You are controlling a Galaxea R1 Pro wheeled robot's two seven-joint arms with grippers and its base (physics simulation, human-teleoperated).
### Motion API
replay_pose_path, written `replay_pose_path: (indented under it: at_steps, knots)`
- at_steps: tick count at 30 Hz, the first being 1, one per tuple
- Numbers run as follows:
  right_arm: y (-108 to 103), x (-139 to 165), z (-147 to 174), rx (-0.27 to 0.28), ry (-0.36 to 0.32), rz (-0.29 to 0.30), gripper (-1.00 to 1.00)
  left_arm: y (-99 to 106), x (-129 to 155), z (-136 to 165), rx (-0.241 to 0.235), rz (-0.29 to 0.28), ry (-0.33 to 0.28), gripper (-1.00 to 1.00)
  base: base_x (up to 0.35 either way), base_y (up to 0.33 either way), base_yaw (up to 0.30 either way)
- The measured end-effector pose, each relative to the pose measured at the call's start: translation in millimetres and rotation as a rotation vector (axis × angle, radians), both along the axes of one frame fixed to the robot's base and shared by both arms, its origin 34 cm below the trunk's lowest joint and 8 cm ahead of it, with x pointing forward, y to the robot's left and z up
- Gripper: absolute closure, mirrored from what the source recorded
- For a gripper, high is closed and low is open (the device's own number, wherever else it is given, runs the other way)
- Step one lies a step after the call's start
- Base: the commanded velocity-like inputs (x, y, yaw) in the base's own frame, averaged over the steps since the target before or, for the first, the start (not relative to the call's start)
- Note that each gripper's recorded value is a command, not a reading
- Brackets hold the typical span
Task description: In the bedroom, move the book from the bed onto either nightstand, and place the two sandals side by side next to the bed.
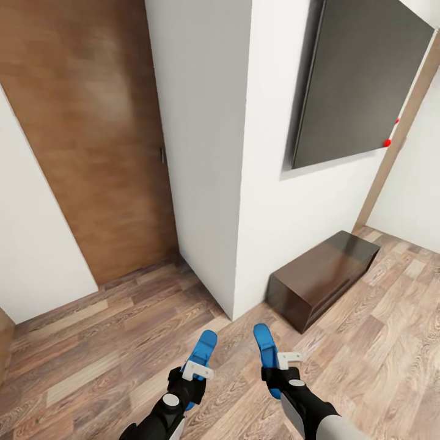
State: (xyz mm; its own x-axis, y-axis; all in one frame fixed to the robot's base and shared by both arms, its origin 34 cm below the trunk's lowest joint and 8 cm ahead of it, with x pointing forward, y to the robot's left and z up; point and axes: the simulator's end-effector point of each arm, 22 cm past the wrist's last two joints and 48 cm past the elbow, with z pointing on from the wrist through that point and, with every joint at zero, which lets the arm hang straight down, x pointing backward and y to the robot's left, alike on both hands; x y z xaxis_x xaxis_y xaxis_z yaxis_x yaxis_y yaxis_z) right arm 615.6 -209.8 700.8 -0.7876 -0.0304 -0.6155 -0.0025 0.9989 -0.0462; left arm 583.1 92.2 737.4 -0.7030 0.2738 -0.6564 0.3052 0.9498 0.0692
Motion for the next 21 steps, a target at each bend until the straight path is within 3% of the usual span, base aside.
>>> replay_pose_path:
  at_steps: [21]
  knots:
    - [-0.1, 0.1, 0.1, 0.000, -0.001, -0.001, 1.00, -1.5, 3.1, 3.0, -0.006, -0.005, -0.024, 1.00, 0.000, 0.000, -0.287]
